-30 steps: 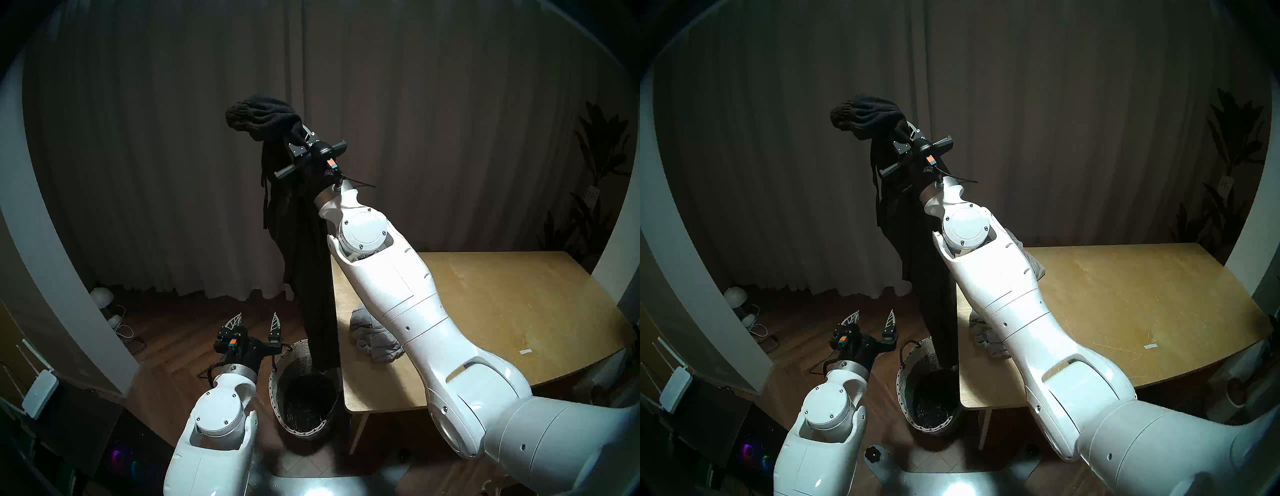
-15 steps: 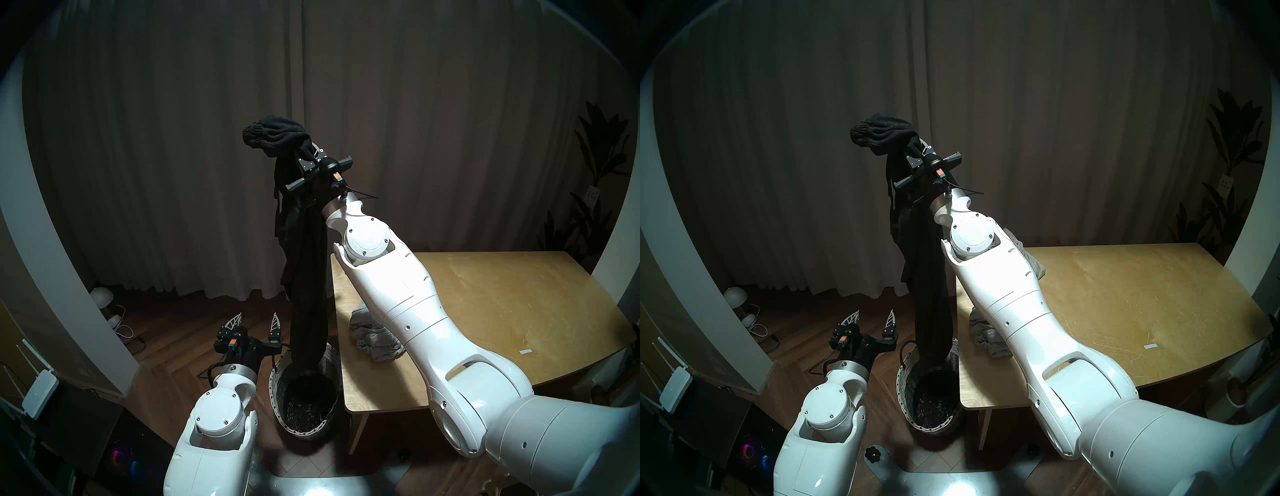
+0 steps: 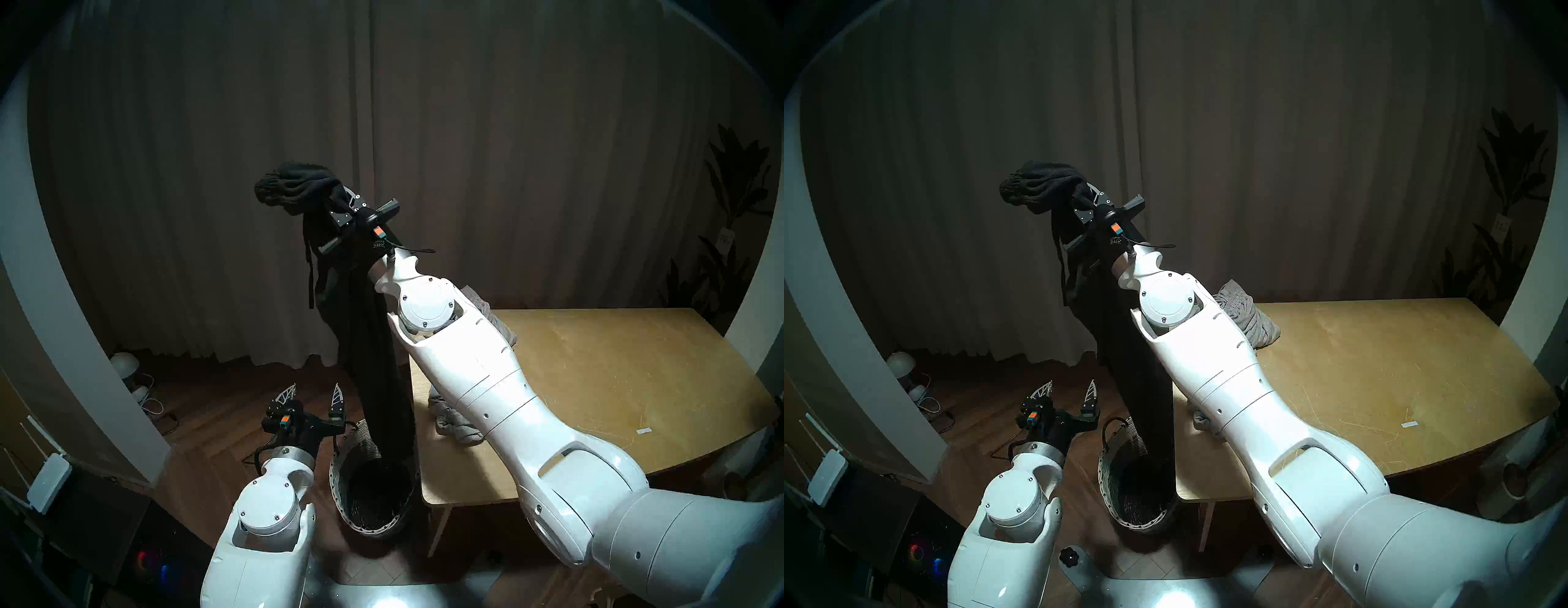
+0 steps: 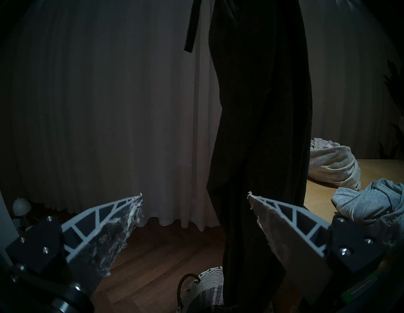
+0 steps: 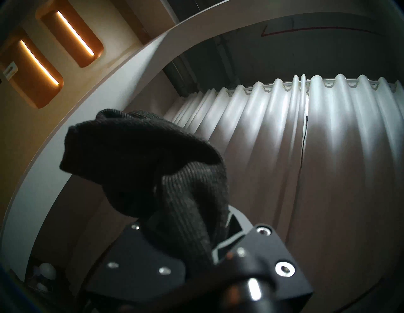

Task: Toss clothes into the laundry hamper

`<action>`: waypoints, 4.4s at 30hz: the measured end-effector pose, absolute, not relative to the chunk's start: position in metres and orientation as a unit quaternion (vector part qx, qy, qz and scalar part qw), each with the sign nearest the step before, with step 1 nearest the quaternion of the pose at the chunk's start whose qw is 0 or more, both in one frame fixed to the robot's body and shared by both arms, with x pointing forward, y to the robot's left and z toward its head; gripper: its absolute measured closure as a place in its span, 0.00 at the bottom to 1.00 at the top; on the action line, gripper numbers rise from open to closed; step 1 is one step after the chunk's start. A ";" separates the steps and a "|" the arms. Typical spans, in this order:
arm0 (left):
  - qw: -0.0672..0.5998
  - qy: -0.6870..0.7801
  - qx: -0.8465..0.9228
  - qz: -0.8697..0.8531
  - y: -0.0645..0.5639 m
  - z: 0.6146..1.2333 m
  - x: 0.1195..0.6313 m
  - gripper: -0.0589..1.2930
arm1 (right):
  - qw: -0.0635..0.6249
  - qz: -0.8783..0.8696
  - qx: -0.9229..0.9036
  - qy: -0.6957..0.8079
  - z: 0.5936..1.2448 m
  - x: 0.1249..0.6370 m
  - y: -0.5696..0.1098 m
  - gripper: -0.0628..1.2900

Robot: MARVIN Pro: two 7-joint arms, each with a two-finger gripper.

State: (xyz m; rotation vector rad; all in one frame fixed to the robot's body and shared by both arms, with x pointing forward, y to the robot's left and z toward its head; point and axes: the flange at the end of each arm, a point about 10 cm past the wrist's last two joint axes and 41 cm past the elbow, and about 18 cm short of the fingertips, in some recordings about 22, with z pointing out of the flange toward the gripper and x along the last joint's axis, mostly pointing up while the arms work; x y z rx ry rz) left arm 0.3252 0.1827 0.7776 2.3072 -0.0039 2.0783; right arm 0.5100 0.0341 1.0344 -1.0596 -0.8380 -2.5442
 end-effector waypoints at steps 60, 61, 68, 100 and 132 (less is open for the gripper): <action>0.018 -0.001 0.743 0.669 0.183 0.778 0.325 0.03 | 0.046 -0.766 -0.517 -0.378 0.847 0.519 0.022 0.86; 0.018 -0.001 0.743 0.669 0.183 0.778 0.325 0.03 | 0.047 -0.766 -0.518 -0.379 0.846 0.519 0.022 0.86; 0.018 -0.001 0.743 0.669 0.183 0.778 0.325 0.03 | 0.064 -0.761 -0.517 -0.386 0.840 0.506 0.029 0.86; 0.018 -0.001 0.743 0.669 0.183 0.778 0.325 0.03 | 0.036 -0.677 -0.594 -0.432 0.746 0.472 0.010 0.86; 0.018 -0.001 0.743 0.669 0.183 0.778 0.325 0.03 | -0.008 -0.616 -0.621 -0.485 0.748 0.480 0.004 0.86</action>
